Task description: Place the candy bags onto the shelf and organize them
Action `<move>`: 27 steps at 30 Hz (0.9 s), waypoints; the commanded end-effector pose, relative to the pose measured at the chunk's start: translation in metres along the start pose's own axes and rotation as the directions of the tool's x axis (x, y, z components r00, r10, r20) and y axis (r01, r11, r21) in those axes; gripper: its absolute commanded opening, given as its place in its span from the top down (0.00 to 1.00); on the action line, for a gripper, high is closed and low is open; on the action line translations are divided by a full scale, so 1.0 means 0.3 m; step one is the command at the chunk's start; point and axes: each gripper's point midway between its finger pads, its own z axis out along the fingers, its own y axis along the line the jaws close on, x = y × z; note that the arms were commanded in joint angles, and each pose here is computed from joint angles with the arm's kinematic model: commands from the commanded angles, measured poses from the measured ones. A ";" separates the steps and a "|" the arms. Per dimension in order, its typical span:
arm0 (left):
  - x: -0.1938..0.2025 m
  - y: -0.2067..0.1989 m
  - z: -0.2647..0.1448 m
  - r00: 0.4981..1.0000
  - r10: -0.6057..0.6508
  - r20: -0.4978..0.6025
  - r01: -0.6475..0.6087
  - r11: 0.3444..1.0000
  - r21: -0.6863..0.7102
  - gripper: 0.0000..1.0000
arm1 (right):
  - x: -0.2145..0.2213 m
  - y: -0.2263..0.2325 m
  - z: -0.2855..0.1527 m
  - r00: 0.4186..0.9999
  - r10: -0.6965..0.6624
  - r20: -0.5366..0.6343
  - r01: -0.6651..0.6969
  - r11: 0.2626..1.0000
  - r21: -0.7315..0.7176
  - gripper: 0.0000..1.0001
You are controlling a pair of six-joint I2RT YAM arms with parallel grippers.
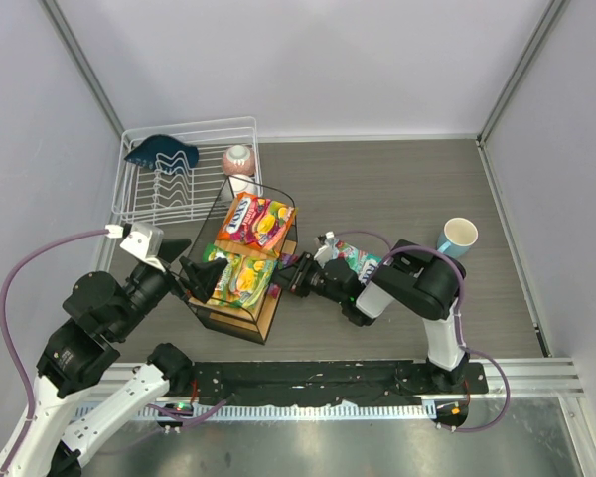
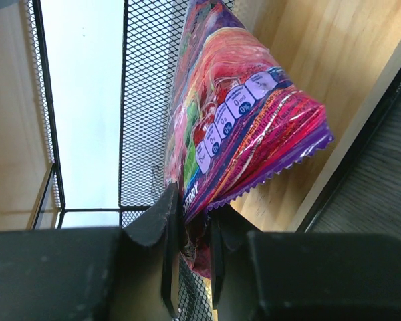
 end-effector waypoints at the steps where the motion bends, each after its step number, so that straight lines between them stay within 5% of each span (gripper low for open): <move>1: -0.035 -0.012 0.000 0.999 -0.011 0.042 0.010 1.000 0.016 0.00 | -0.051 0.104 0.025 0.999 0.001 0.044 0.004 0.993 -0.119 0.99; 25: -0.033 -0.011 -0.002 0.999 -0.003 0.039 0.002 1.000 0.015 0.00 | -0.089 0.038 0.043 0.999 -0.006 0.049 0.010 0.996 -0.084 0.99; 27: -0.032 -0.013 0.001 0.999 -0.004 0.039 0.004 1.000 0.018 0.00 | -0.091 0.040 0.037 0.999 -0.013 0.049 0.017 0.996 -0.082 0.83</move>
